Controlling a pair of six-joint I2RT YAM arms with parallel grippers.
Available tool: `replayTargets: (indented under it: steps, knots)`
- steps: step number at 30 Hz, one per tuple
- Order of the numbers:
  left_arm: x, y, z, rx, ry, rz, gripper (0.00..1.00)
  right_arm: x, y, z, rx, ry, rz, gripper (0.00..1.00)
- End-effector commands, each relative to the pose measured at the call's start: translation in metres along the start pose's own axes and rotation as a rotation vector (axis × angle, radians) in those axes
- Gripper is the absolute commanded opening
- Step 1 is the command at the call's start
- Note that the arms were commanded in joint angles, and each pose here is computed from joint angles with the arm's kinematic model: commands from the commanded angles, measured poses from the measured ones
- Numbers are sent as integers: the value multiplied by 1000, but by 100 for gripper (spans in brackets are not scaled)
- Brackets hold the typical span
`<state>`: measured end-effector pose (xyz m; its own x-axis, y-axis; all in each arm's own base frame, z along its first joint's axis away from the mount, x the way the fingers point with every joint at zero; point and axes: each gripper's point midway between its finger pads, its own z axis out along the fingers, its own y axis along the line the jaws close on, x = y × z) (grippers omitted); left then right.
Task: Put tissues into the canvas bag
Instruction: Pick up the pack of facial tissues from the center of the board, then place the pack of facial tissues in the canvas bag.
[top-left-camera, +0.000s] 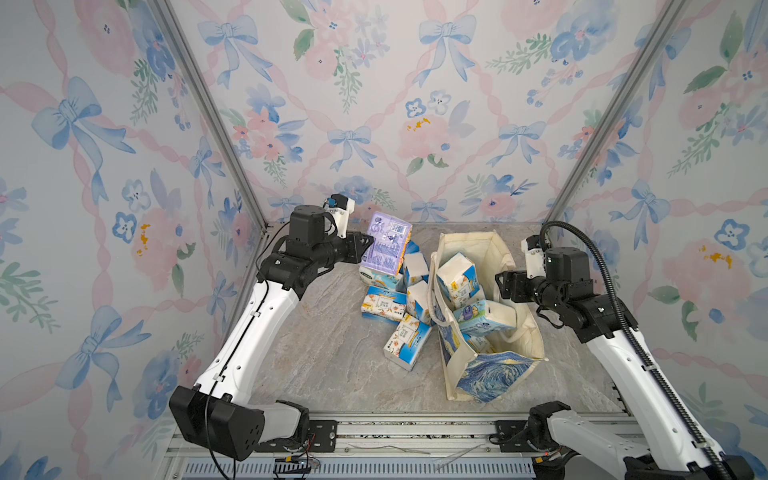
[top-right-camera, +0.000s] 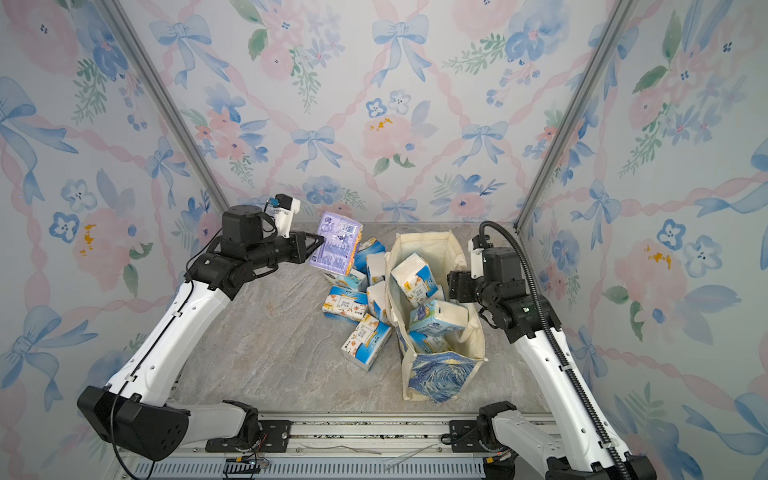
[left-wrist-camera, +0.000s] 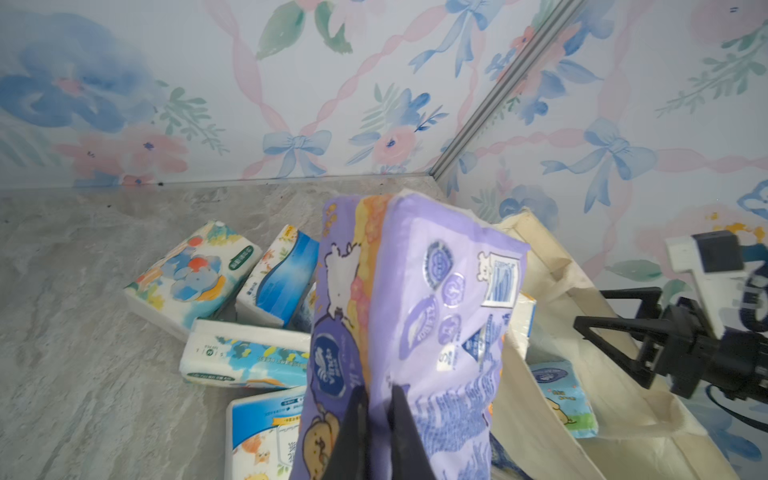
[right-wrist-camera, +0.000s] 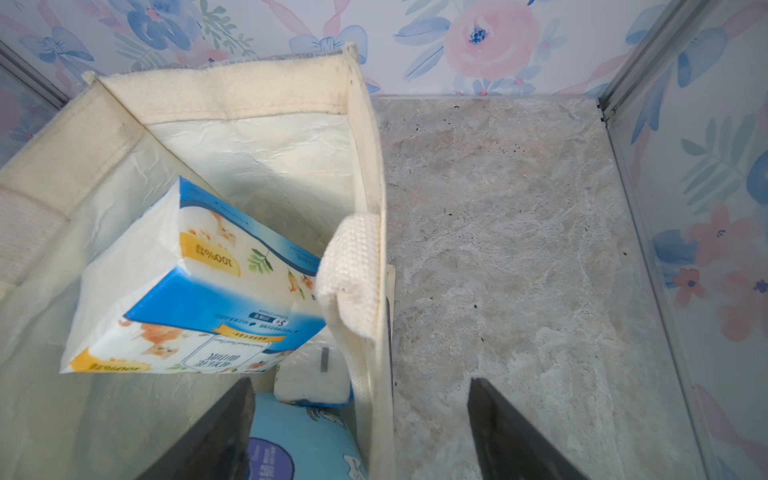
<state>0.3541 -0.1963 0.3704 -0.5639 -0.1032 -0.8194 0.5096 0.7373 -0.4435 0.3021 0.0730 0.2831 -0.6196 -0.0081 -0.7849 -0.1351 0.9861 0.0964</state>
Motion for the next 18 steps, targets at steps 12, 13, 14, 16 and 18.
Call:
replayTargets:
  steps: [12,13,14,16,18]
  knots:
    - [-21,-154,37,420,-18,157,0,-4,-1,-3,14,-23,11,82]
    - [-20,-163,41,443,-17,164,0,-4,-1,-3,19,-25,10,81]
    - [-18,-171,46,461,-13,171,0,-4,-3,-4,26,-26,9,81]
    - [-12,-180,57,475,7,175,0,-4,-5,-4,37,-25,5,82]
    - [0,-187,71,496,45,168,0,-3,-8,-3,53,-22,1,82]
